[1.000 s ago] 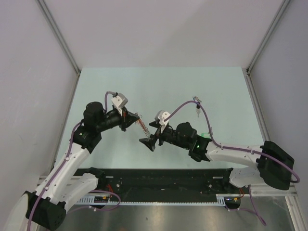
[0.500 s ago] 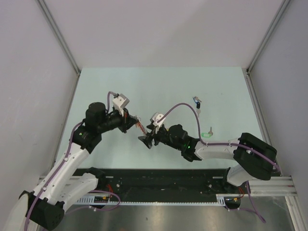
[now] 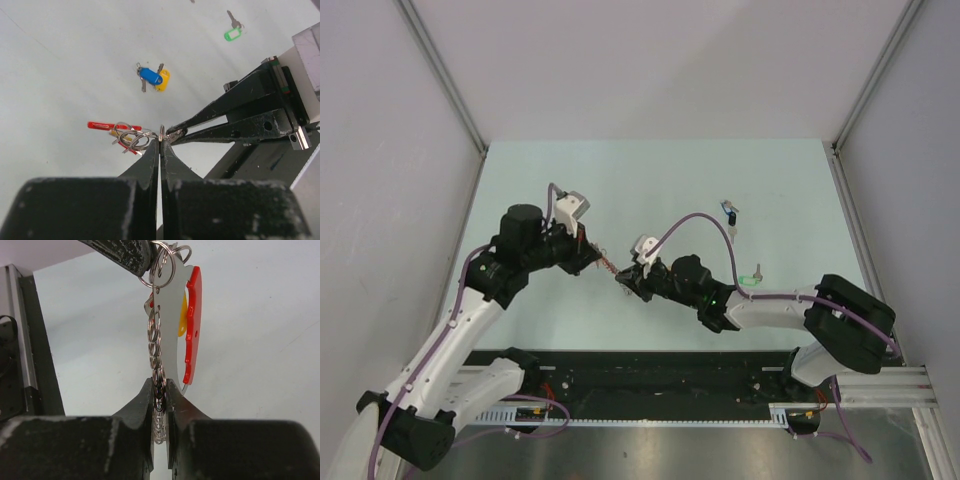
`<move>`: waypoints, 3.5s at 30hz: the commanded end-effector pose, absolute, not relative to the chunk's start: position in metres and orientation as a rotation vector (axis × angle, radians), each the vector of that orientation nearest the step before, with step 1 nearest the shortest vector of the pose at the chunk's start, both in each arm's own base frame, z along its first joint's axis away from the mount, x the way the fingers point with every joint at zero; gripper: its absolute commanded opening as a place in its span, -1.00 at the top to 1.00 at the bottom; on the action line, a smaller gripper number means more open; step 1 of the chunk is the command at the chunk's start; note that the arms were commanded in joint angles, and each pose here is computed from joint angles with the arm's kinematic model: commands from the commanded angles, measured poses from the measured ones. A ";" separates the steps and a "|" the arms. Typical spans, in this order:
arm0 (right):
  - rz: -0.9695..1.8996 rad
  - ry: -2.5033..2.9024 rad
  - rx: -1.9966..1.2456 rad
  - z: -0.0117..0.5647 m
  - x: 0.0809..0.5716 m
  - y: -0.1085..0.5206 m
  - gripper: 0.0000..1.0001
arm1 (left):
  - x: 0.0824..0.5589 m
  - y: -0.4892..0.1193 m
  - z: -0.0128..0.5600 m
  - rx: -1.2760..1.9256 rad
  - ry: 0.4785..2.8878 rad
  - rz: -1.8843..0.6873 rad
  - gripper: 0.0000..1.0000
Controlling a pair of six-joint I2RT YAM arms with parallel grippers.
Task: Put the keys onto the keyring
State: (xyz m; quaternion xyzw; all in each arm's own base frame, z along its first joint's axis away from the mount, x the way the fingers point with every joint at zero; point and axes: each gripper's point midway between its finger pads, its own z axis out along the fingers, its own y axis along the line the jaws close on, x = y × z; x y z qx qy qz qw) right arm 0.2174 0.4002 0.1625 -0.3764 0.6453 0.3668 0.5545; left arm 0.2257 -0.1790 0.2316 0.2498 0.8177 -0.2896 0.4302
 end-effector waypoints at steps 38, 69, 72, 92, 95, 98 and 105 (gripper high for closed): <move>0.901 1.573 -1.063 0.172 0.207 0.386 0.19 | 0.233 -0.176 0.169 1.125 2.364 -0.419 0.99; 1.395 1.313 -1.090 0.182 0.205 0.392 0.27 | 0.212 -0.210 0.181 1.416 2.231 -0.509 0.99; 1.412 1.285 -1.106 0.181 0.202 0.394 0.27 | 0.210 -0.210 0.180 1.429 2.228 -0.516 0.99; 1.574 1.185 -1.055 0.172 0.195 0.396 0.35 | 0.201 -0.217 0.192 1.448 2.127 -0.581 0.99; 1.574 1.189 -1.056 0.171 0.195 0.396 0.36 | 0.200 -0.218 0.194 1.450 2.118 -0.592 0.99; 1.572 1.186 -1.059 0.170 0.195 0.396 0.36 | 0.198 -0.219 0.193 1.459 2.124 -0.606 0.99; 1.578 1.171 -1.060 0.178 0.195 0.393 0.33 | 0.199 -0.215 0.186 1.464 2.155 -0.579 0.99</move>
